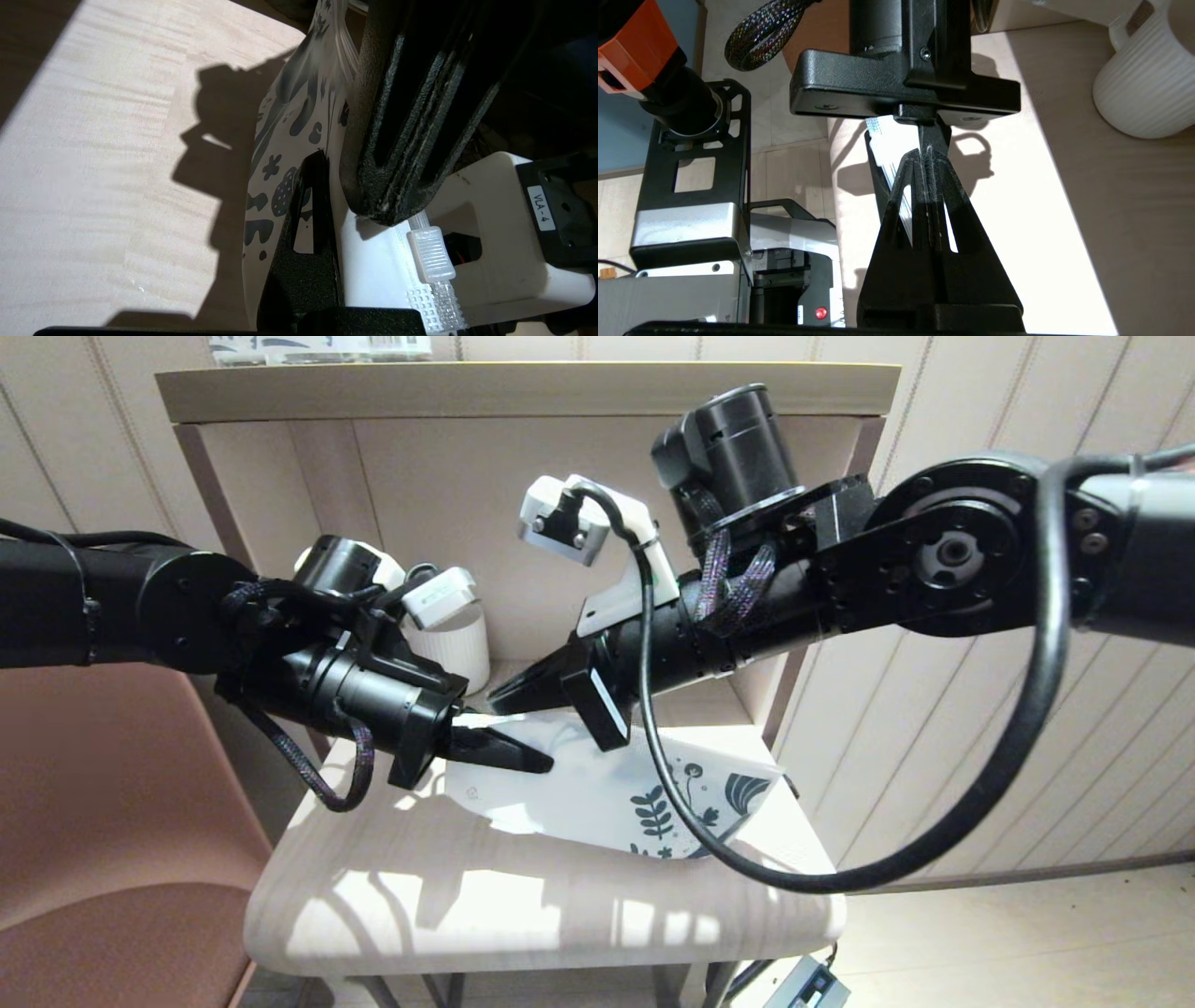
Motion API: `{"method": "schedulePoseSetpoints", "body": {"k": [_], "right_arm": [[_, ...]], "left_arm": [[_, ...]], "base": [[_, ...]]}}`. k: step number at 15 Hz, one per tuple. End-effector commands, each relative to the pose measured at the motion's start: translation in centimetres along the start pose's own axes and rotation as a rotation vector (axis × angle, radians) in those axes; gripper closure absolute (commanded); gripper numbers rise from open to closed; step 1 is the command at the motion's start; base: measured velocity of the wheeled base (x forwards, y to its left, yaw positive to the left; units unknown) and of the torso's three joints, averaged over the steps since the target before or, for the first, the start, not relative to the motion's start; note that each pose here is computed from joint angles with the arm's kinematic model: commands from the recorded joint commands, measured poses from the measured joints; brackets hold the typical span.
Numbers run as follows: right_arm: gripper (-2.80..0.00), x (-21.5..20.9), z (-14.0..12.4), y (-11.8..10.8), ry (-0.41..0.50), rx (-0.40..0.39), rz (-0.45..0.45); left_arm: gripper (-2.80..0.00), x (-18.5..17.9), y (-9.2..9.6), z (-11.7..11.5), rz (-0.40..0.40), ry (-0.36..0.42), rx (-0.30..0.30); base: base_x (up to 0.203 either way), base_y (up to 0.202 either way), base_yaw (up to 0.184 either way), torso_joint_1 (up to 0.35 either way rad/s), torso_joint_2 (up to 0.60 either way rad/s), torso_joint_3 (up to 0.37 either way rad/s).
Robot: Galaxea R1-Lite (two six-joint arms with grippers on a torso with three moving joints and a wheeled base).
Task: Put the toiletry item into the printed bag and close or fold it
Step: Close the strorage bag and place it on the desk
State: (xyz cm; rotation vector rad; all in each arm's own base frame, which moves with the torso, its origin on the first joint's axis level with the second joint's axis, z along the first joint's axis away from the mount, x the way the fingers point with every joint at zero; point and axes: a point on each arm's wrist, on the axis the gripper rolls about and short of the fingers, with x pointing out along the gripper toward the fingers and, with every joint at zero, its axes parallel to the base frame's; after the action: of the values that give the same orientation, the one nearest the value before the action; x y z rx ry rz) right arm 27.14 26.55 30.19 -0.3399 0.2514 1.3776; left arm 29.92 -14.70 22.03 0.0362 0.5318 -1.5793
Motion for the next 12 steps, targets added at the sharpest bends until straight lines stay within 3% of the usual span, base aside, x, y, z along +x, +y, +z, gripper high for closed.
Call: {"method": "schedulePoseSetpoints", "body": {"k": [1, 11, 12], "right_arm": [[0.0, -0.42, 0.08, 0.1, -0.002, -0.003, -0.001], [0.0, -0.78, 0.88, 0.76, -0.019, -0.013, 0.008], [-2.8, -0.81, 0.84, 0.8, -0.018, -0.013, 0.004]], "left_arm": [[0.0, -0.03, -0.09, 0.01, -0.006, -0.002, 0.002], [0.0, -0.07, -0.14, 0.08, -0.007, -0.003, 0.0], [0.0, -0.06, -0.11, 0.12, -0.007, -0.004, 0.001]], "base": [[0.0, 0.0, 0.0, 0.0, 0.0, 0.0], [0.0, 0.0, 0.0, 0.0, 0.0, 0.0], [0.0, 0.0, 0.0, 0.0, 0.0, 0.0]]}}
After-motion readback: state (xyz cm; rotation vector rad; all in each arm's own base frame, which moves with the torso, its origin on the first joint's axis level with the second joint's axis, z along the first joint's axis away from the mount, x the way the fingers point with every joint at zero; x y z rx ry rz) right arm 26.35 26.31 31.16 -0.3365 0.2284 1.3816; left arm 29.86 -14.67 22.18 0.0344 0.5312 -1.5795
